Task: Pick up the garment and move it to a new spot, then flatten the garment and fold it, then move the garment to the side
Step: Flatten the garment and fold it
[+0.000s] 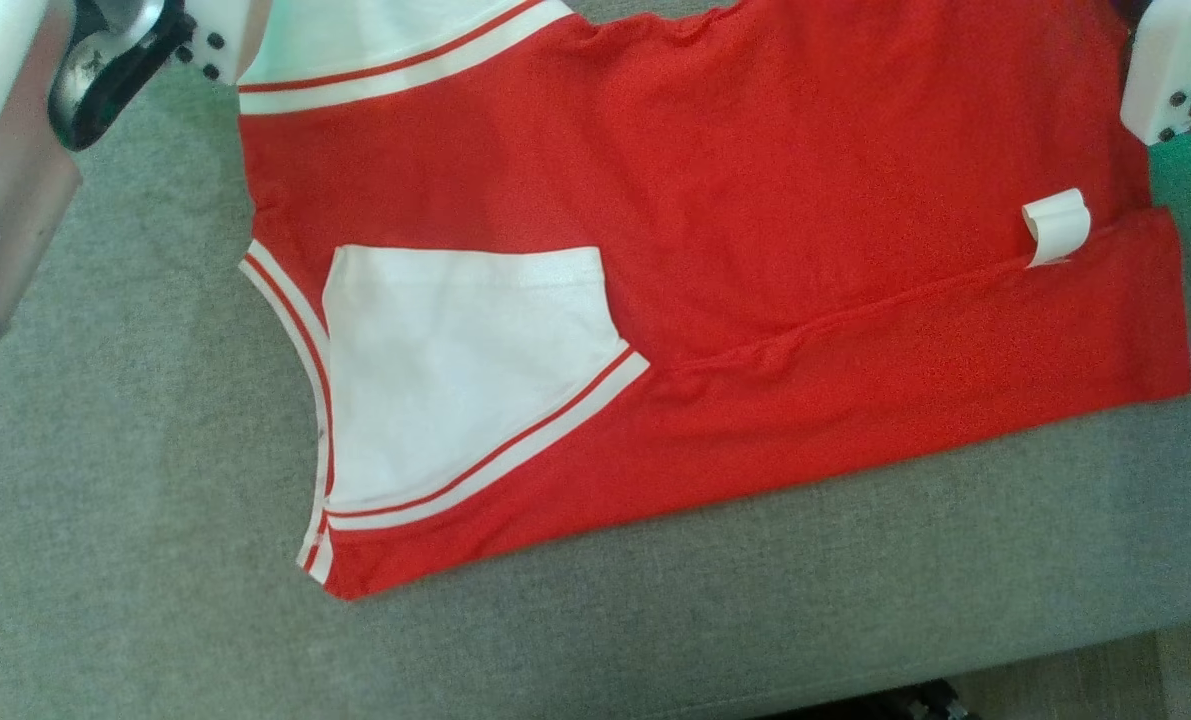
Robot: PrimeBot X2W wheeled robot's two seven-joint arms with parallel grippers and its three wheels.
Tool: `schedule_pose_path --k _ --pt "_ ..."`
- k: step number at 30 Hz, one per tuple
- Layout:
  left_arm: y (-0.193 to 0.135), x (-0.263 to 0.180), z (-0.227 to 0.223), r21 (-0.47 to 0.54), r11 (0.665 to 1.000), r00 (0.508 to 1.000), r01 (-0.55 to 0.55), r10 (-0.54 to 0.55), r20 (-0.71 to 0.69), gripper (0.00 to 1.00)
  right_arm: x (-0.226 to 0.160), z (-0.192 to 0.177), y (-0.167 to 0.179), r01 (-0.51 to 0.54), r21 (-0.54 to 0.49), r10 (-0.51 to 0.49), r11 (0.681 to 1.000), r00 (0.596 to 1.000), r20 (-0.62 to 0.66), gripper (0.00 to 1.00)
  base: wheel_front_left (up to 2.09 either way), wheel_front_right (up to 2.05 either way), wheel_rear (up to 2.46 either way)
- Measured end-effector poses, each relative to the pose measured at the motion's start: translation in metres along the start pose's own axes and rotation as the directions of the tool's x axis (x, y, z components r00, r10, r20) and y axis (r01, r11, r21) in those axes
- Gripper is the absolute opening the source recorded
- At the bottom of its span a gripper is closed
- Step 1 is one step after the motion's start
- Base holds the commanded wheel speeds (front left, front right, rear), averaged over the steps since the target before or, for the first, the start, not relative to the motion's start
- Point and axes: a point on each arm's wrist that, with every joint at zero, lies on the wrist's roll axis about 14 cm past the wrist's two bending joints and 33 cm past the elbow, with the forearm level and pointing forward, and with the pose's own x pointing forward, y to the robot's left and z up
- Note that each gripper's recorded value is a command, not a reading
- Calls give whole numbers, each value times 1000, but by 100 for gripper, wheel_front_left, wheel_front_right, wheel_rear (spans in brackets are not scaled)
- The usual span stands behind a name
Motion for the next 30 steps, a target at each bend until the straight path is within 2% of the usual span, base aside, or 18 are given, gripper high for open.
schedule_pose_path --k 7,13,19,24,30 --pt "3 -4 21 41 999 994 -13 8 107 0 -3 22 -5 12 10 -13 1000 994 111 0 0 0 0" --pt "13 -19 54 104 992 968 -69 42 246 0 -14 43 -8 17 24 -22 1000 977 211 0 0 0 0" --pt "19 -34 68 111 989 954 -99 63 292 0 -28 55 -14 24 39 -34 999 964 263 0 0 0 0" --pt "13 -50 68 99 991 950 -89 55 307 0 -42 63 -17 12 84 -39 996 944 327 0 0 0 0" --pt "8 -76 39 68 994 956 -87 64 288 0 -54 45 -21 10 133 -56 991 937 346 0 0 0 0"
